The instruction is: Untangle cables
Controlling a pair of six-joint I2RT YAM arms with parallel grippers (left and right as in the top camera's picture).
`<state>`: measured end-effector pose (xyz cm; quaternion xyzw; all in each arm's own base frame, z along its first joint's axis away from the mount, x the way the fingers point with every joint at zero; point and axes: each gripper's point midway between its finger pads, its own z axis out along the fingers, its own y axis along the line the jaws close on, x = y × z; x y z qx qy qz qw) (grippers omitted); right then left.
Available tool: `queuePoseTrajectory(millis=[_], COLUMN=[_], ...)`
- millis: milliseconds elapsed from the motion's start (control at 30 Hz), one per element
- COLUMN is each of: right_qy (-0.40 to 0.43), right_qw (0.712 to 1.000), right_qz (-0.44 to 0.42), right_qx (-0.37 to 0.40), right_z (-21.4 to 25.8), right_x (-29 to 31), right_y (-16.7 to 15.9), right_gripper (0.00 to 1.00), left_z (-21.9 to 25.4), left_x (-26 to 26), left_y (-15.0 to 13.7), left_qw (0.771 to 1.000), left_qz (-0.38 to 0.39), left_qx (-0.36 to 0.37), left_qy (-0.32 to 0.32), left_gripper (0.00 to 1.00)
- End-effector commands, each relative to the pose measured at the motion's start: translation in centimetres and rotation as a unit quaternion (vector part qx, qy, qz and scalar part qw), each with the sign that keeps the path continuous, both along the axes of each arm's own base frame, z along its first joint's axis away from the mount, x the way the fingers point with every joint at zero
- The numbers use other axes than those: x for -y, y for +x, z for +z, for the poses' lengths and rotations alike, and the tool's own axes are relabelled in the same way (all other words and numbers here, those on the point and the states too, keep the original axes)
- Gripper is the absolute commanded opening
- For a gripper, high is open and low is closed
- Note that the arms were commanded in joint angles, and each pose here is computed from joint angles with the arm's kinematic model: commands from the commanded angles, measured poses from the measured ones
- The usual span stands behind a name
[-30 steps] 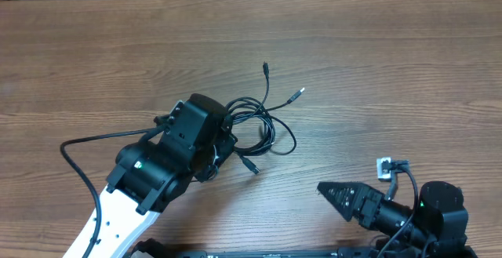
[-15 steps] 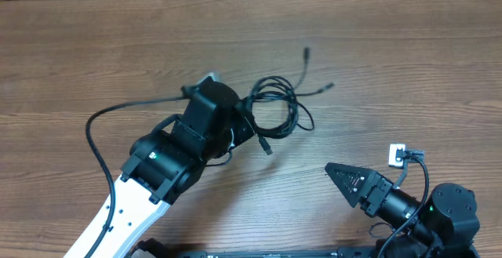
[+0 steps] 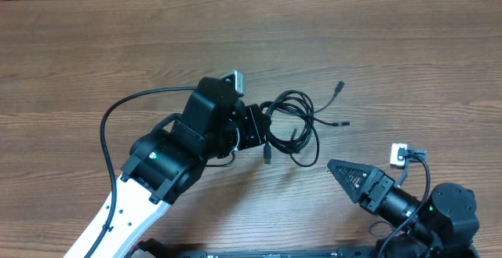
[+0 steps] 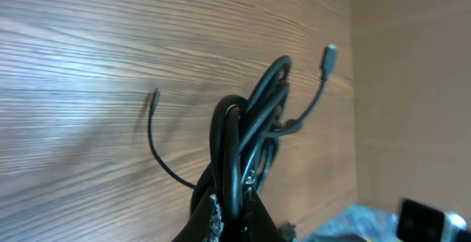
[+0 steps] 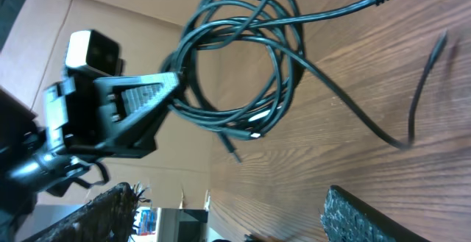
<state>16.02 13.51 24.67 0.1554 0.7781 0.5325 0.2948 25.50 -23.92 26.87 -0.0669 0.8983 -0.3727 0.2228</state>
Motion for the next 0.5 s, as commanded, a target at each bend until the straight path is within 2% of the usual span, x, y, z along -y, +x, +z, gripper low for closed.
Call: queuePoseTrajectory(millis=[0,233,400,467], right_qy=[-0.003,-0.005,0.002,0.007], right_qw=[1.0,0.999,1.0,1.0], right_qz=[-0.018,-0.017,-0.018,-0.016], right_qx=[-0.021,-0.033,0.001,0.017], right_z=[-1.6,-3.9,-2.8,-2.1], right_x=[0.3,0.2,0.1,0.0], right_y=[0.7,1.4,2.1,2.3], right_gripper=[0.8,0.8,0.8,0.75], left_z=[1.5,2.3,3.7,4.6], left_x=[1.6,3.1,4.9,5.6], left_y=[-1.2,-2.7,-3.9,-4.4], left_qw=[0.998,0.993,0.985,0.98], left_qz=[-0.057,-0.101,-0.142,-0.161], left_qx=[0.011,0.005,0.021,0.032], left_qy=[-0.032,-0.062,-0.092,-0.109], left_gripper=[0.04,0.05,0.04,0.05])
